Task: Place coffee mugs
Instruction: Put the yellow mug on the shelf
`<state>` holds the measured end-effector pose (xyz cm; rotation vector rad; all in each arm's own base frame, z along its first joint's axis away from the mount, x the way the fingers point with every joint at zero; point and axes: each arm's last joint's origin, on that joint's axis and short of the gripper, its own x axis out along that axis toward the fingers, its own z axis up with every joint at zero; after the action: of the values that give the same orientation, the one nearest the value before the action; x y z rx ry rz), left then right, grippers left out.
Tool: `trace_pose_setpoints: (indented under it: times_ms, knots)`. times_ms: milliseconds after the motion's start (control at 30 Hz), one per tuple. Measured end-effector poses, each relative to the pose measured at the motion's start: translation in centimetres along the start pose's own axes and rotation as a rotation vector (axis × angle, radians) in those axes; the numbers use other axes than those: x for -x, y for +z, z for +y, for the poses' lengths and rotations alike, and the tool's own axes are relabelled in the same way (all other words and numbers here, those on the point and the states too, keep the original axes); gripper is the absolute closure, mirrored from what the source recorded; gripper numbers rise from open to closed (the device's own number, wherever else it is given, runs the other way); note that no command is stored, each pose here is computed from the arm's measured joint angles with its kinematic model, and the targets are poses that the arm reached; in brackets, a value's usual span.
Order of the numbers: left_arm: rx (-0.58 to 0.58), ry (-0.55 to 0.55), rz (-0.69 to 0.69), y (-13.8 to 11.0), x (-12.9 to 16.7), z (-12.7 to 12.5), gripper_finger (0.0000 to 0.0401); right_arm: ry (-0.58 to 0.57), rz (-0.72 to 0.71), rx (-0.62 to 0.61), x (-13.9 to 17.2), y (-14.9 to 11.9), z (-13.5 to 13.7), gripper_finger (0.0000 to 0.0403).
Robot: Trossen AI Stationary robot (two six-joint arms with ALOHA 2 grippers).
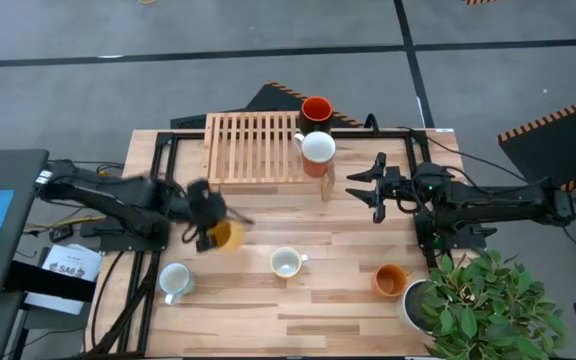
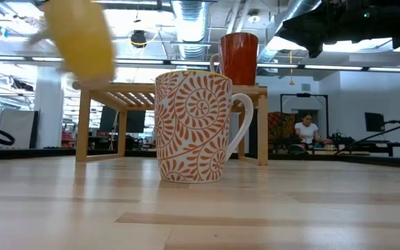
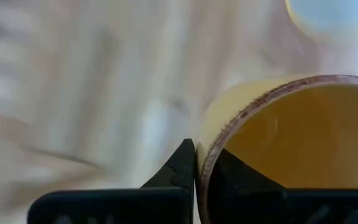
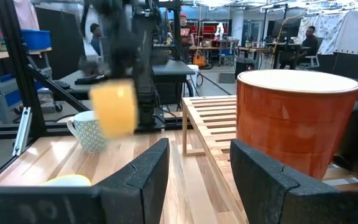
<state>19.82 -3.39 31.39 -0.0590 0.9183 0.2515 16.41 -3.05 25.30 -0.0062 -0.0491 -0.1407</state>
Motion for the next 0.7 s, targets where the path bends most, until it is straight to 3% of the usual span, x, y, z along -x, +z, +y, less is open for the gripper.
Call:
trace_pose_setpoints:
  times_ms: [133,300,500,700]
  knots:
    - [-0.055,0.2,-0.107,4.7,3.6,3.0,0.0398,0.0,0.0,0.0,0.0,0.0,0.0,0.0207]
    - [-0.065,0.377,-0.084,9.8,4.2,8.2,0.0399,0.0,0.0,0.0,0.0,0.0,0.0,0.0207]
    - [-0.049,0.333,-0.015,14.3,0.8,15.2,0.0399,0.0,0.006,0.005,0.0,-0.1,0.0,0.0207]
    - [-0.015,0.368,0.094,16.0,-4.4,20.9,0.04,0.0,0.043,0.006,0.0,-0.4,0.0,0.0207]
